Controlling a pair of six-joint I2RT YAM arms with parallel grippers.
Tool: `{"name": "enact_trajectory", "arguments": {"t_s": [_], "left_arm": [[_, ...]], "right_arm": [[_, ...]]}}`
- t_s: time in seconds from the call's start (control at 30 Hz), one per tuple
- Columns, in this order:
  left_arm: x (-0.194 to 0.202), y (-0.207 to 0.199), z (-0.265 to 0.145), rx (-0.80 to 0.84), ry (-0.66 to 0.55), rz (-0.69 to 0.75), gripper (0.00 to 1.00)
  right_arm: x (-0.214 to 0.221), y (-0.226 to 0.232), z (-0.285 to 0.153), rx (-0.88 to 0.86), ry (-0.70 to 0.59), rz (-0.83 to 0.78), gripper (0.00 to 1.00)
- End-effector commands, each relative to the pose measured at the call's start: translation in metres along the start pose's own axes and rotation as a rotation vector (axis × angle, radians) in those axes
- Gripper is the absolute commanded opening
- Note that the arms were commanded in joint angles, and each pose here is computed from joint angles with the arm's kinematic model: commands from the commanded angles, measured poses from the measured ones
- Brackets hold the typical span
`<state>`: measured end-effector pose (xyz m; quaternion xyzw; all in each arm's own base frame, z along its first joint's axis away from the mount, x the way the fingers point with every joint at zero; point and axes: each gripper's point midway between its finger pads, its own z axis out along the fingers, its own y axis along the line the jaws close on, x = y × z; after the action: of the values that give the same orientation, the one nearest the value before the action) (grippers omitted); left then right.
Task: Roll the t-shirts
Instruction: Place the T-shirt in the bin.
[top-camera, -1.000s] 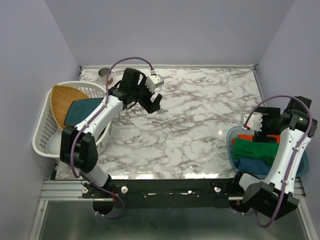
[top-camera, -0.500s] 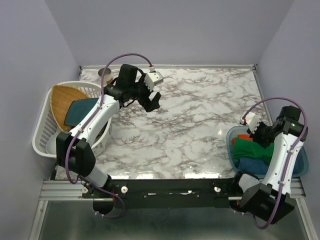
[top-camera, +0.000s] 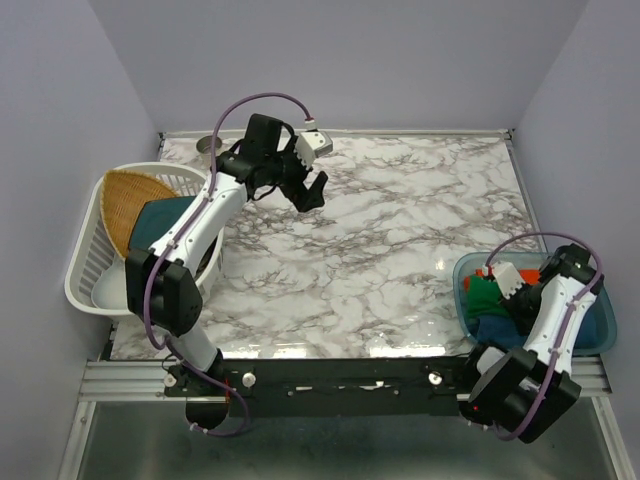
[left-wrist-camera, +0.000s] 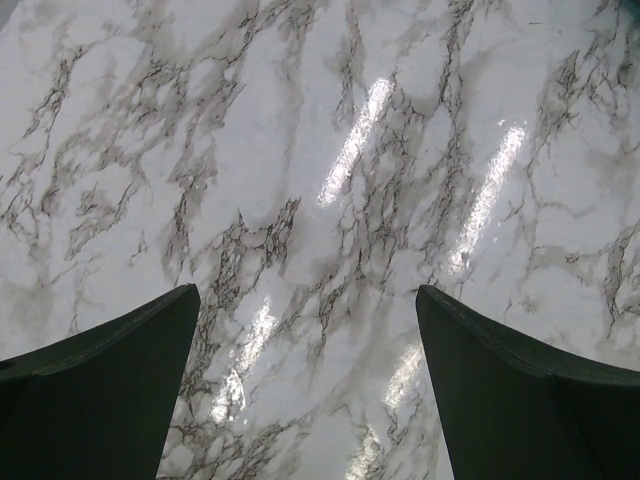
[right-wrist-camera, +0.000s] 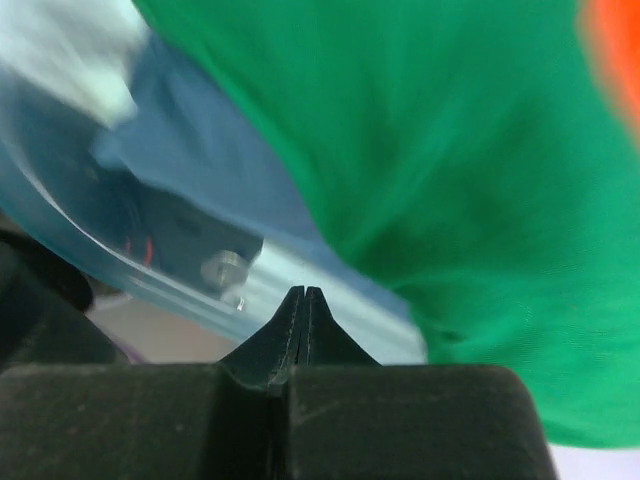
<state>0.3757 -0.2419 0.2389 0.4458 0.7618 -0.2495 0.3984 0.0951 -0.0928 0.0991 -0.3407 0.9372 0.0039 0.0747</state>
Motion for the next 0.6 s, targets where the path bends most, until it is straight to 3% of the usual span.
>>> {"name": "enact_trajectory", "arguments": {"t_s": [0.0,0.4,0.57], "left_arm": [[0.003,0.000,0.004,0.021,0.016,-0.052,0.99],[0.006,0.004,0.009,0.022,0.041,-0.049,0.99],[0.004,0.004,0.011,0.030,0.033,-0.063,0.99]], "right_arm": [[0.047,-0.011,0.000,0.019,0.226,-0.009,0.01],[0.073,-0.117,-0.006,0.235,0.304,0.097,0.01],[0.055,-0.148,-0.008,0.279,0.203,0.159,0.01]]}}
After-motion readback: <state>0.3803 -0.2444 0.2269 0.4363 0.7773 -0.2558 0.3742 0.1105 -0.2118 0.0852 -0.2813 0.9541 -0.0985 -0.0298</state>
